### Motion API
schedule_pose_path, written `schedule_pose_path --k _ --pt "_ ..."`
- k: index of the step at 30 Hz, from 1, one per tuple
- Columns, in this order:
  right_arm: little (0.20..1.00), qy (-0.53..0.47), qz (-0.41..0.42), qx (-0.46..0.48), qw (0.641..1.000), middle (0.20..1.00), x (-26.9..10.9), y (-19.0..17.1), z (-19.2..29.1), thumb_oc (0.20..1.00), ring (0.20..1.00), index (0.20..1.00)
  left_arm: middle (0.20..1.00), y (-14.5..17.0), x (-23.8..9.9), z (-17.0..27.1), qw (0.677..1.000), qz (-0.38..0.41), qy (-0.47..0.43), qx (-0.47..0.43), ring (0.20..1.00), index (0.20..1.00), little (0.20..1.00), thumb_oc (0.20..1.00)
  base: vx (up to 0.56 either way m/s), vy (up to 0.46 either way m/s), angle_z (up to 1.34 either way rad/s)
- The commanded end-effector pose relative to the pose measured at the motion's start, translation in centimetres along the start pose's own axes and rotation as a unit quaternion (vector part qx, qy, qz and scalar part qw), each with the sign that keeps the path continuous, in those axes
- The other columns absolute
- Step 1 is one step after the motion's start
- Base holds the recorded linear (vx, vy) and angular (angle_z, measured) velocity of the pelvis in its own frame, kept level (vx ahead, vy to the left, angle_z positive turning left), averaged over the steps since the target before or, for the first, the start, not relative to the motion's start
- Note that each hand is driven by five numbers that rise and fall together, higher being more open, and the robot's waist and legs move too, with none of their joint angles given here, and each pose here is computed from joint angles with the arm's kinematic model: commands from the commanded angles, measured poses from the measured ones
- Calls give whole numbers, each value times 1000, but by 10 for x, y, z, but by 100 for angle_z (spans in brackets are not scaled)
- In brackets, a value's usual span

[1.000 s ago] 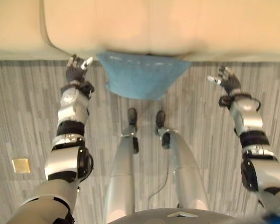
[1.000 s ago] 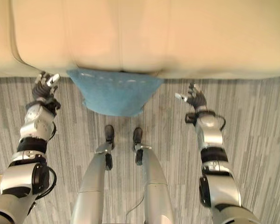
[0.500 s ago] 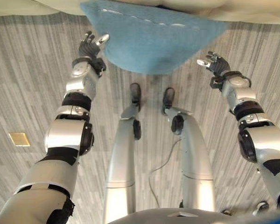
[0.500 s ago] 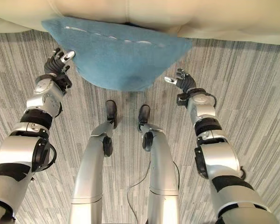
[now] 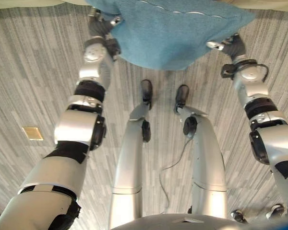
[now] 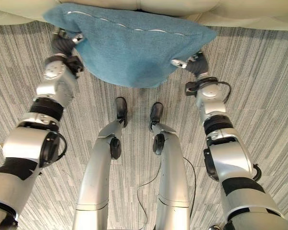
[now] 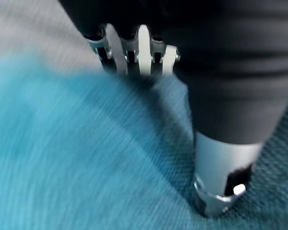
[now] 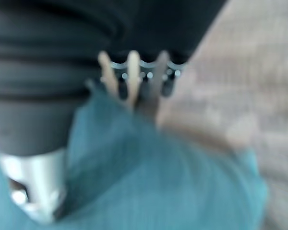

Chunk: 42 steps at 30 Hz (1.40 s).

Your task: Pick up all the scattered cushions and arrange them neatly on the sofa.

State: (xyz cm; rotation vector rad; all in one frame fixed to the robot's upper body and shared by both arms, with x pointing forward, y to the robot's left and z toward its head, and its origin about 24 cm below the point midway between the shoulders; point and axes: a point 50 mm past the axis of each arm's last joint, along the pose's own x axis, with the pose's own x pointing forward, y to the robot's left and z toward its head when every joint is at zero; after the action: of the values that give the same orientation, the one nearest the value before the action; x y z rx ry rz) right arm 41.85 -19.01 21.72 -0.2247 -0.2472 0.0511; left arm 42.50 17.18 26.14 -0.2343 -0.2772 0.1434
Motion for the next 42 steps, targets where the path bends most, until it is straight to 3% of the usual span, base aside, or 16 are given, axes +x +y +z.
schedule_pose_path --k 1,2,3,4,7,8,9,10,11,14,20,25,31,36,40,42 --pt "1000 -22 84 29 996 1000 5 33 9 1000 1000 1000 1000 -21 5 21 998 -38 -22 -50 1000 1000 1000 1000 6 44 1" --pt "1000 -35 142 51 988 1000 8 62 19 1000 1000 1000 1000 -50 2 21 993 -83 -7 -87 1000 1000 1000 1000 0 0 0" --pt "1000 -35 142 51 988 1000 8 62 19 1000 1000 1000 1000 -50 2 21 993 -83 -7 -87 1000 1000 1000 1000 15 42 1" --pt "1000 -34 173 104 979 1000 11 86 28 1000 1000 1000 1000 -70 0 14 985 -110 33 -126 1000 1000 1000 1000 0 0 0" --pt "1000 -45 223 81 970 1000 15 110 50 1000 1000 1000 1000 -91 -3 11 981 -157 73 -89 1000 1000 1000 1000 0 0 0" --pt "667 -45 224 81 970 667 15 110 51 667 667 667 865 -91 -3 12 981 -157 72 -90 865 865 865 865 0 0 0" --pt "332 -44 236 63 969 332 15 115 53 332 332 332 567 -98 -5 11 979 -171 78 -85 567 567 567 567 -35 8 -1" --pt "200 -47 247 38 967 200 16 119 59 200 200 200 272 -99 -5 9 979 -169 86 -77 272 272 272 272 -62 14 1" --pt "200 -52 257 -20 965 200 17 128 67 200 200 200 200 -108 -8 7 977 -182 88 -63 200 200 200 200 -59 9 0" --pt "200 -62 232 -46 970 200 18 132 71 200 200 200 200 -116 -12 3 976 -203 75 -35 200 200 200 200 -30 10 -2" --pt "200 -101 153 -6 983 200 12 131 67 200 200 200 200 -125 -23 -2 979 -197 26 -46 200 200 200 200 -43 16 -2" --pt "200 -130 132 70 980 200 -12 127 40 200 200 200 200 -132 -50 -22 968 -243 -5 -62 200 200 200 200 -36 13 -3" --pt "200 -89 29 145 985 200 -65 108 -23 200 200 200 200 -122 -108 -65 953 -272 -18 -130 200 200 200 200 41 -15 -3" --pt "200 -64 25 120 990 200 -103 109 -54 200 200 200 200 -121 -142 -92 945 -301 7 -132 200 200 200 200 96 -50 -6" --pt "200 -16 27 163 986 200 -140 114 -83 200 200 200 200 -117 -174 -122 934 -320 65 -149 200 200 200 200 166 -141 -19" --pt "200 -18 19 151 988 200 -167 104 -90 200 200 200 200 -121 -208 -145 919 -333 124 -174 200 200 200 200 274 -247 -21"
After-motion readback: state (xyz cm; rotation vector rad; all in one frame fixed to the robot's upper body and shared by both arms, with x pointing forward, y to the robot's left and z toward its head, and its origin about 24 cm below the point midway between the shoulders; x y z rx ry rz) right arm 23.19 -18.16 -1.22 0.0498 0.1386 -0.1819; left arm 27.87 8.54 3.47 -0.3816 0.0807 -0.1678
